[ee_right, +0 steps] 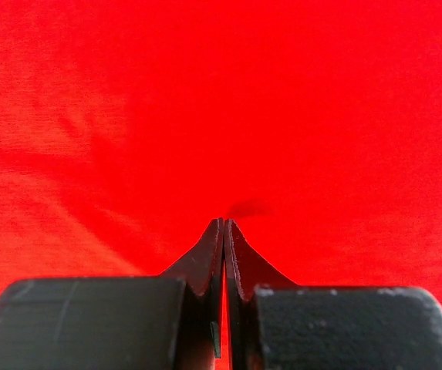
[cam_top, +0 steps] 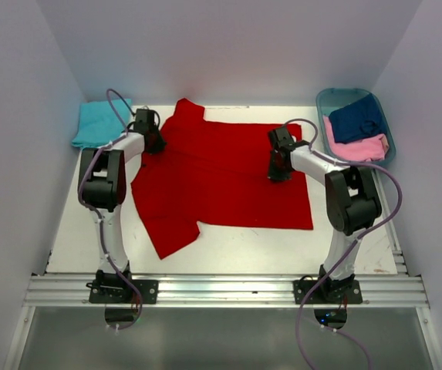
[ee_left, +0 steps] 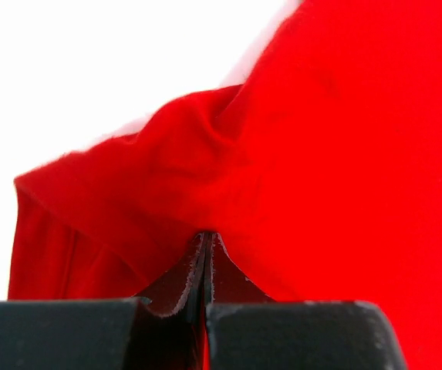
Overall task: Fold and stack the t-shirts
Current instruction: Flatten out the tshirt, then grap the side of the flattened tshirt closest away from the robot with both arms
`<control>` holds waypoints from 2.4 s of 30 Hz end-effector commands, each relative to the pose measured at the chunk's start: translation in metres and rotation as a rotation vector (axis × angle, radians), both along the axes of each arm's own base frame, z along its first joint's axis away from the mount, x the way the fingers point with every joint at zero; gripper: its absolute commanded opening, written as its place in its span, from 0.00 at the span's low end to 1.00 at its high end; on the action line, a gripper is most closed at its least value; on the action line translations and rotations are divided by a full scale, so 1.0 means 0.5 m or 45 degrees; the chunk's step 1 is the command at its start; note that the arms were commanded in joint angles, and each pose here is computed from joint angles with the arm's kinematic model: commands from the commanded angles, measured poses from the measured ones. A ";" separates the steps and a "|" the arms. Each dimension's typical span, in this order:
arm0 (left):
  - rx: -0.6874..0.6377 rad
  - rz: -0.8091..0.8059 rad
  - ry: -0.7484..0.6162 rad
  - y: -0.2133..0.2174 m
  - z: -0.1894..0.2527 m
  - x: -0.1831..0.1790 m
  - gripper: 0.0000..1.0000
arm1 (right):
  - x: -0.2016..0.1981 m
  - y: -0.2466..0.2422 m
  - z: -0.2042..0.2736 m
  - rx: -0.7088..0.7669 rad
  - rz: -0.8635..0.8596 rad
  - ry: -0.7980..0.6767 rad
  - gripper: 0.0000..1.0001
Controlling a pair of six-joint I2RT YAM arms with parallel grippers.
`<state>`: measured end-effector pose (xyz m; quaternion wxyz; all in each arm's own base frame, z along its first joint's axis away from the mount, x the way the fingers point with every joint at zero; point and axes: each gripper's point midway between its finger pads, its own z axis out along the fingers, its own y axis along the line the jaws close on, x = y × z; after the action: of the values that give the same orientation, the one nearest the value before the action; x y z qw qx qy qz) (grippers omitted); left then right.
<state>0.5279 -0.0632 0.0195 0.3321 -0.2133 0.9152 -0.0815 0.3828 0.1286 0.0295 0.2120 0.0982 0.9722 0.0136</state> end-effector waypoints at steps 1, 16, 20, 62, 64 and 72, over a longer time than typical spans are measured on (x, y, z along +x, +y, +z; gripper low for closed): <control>0.104 0.042 0.114 0.076 -0.059 -0.016 0.00 | 0.037 0.014 0.032 0.021 0.023 -0.075 0.00; 0.056 -0.134 -0.532 -0.011 0.376 -0.179 0.41 | -0.013 0.002 0.141 0.108 0.047 -0.299 0.41; 0.090 -0.184 -0.099 -0.033 0.248 -0.368 0.50 | -0.065 -0.019 0.151 0.071 0.040 -0.256 0.65; -0.190 0.189 0.777 -0.072 0.046 -0.787 0.55 | -0.246 -0.028 0.178 0.281 0.135 -0.347 0.73; -0.199 0.195 0.808 -0.077 0.036 -0.793 0.55 | -0.247 -0.028 0.178 0.282 0.136 -0.347 0.73; -0.193 0.237 0.858 -0.076 0.001 -0.801 0.55 | -0.251 -0.033 0.184 0.274 0.129 -0.364 0.74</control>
<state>0.1189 -0.0961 0.0205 -0.0133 -0.3174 0.9477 -0.0320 0.2568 0.1090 0.1161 0.3241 0.0738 0.9339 0.1317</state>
